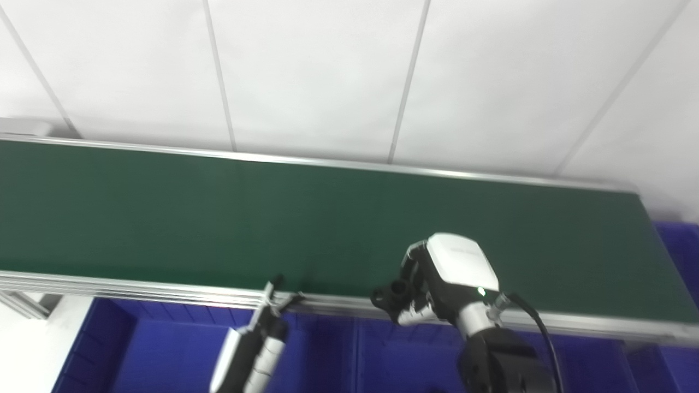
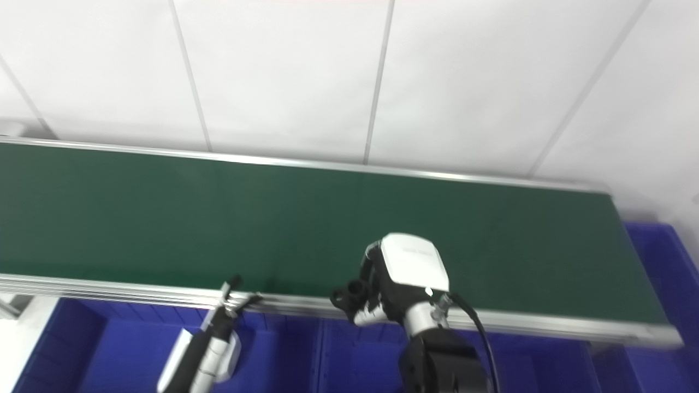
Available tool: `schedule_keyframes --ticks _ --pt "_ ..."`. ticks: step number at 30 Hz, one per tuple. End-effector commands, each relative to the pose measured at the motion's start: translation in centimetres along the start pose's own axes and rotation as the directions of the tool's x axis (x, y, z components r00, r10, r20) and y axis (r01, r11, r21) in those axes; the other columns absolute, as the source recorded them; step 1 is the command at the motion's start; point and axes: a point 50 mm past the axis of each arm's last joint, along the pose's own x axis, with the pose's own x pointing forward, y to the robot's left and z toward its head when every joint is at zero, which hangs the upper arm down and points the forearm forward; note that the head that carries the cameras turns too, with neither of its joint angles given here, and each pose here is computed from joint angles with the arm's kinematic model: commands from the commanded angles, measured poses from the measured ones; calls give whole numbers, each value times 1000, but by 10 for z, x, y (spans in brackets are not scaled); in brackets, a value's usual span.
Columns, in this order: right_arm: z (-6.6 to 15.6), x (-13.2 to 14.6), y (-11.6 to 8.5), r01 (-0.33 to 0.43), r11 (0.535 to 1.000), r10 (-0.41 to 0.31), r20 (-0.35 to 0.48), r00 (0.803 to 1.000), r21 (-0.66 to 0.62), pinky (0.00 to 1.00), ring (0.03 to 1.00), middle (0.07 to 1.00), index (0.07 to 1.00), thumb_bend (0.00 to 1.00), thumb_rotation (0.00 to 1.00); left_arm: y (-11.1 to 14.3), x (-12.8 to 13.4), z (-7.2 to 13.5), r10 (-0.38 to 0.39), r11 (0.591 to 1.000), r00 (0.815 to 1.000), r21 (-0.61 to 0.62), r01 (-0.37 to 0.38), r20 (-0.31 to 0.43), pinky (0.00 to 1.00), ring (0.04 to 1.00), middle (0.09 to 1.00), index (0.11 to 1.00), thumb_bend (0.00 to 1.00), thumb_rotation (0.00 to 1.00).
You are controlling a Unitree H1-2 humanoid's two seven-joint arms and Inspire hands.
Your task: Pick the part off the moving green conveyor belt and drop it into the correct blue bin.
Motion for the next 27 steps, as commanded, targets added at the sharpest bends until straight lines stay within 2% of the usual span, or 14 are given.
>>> schedule_keyframes --ticks 1,8,10,12,13,14,15,16,17,19,21,23,26,27 --pt "7 -13 -13 13 998 -14 -24 1000 -58 121 200 470 485 531 0 7 4 13 -12 1000 999 -14 13 39 1000 964 876 1000 588 1000" --pt "1 -35 13 -130 979 97 -204 974 -154 136 219 471 492 531 4 24 13 30 -27 999 999 -44 29 26 1000 969 887 1000 646 983" --pt "-2 -25 29 -170 973 127 -254 959 -155 114 191 469 700 562 0 24 15 32 -27 999 999 -46 28 23 1000 955 870 1000 646 977" --pt "-9 -16 44 -189 965 139 -255 957 -182 104 178 468 730 566 0 24 15 32 -23 999 1000 -42 24 19 1000 951 863 1000 648 976" --pt "-14 -12 50 -195 960 144 -244 959 -201 229 301 485 716 723 175 24 15 33 -20 999 1000 -38 21 15 1000 952 860 1000 661 975" --pt "-20 -10 58 -175 955 122 -220 968 -241 293 364 494 709 804 266 24 15 33 -16 999 1000 -40 17 11 1000 953 859 1000 668 974" --pt "-25 -8 63 -157 951 105 -201 974 -266 467 520 597 797 921 431 23 15 33 -13 999 1000 -41 14 8 1000 957 858 1000 670 968" --pt "-27 -8 66 -132 953 82 -188 979 -273 526 573 633 827 960 487 22 15 34 -10 999 1000 -48 10 6 1000 958 858 1000 670 966" --pt "-29 -7 68 -115 955 66 -179 982 -274 845 827 872 944 988 640 21 15 34 -7 999 1000 -52 8 5 1000 959 848 1000 667 956" --pt "-30 -6 70 -67 975 34 -154 988 -214 960 948 965 986 998 775 18 15 34 -4 999 1000 -51 4 10 1000 953 844 1000 660 961" --pt "-30 -8 70 -22 993 8 -120 993 -115 990 987 991 997 1000 856 15 14 34 -4 999 1000 -50 5 12 1000 953 847 1000 665 967" --pt "-29 -12 65 47 999 -49 -64 997 -28 930 948 998 1000 1000 933 12 13 34 -3 999 1000 -47 3 14 1000 958 851 1000 675 973" --pt "-27 -24 49 216 967 -226 62 972 139 461 578 881 960 1000 871 9 11 33 1 999 1000 -44 0 21 1000 955 857 1000 679 997" --pt "-27 -28 44 243 951 -264 92 960 189 381 503 814 916 1000 865 7 10 33 0 999 1000 -46 2 27 1000 949 853 1000 668 998"
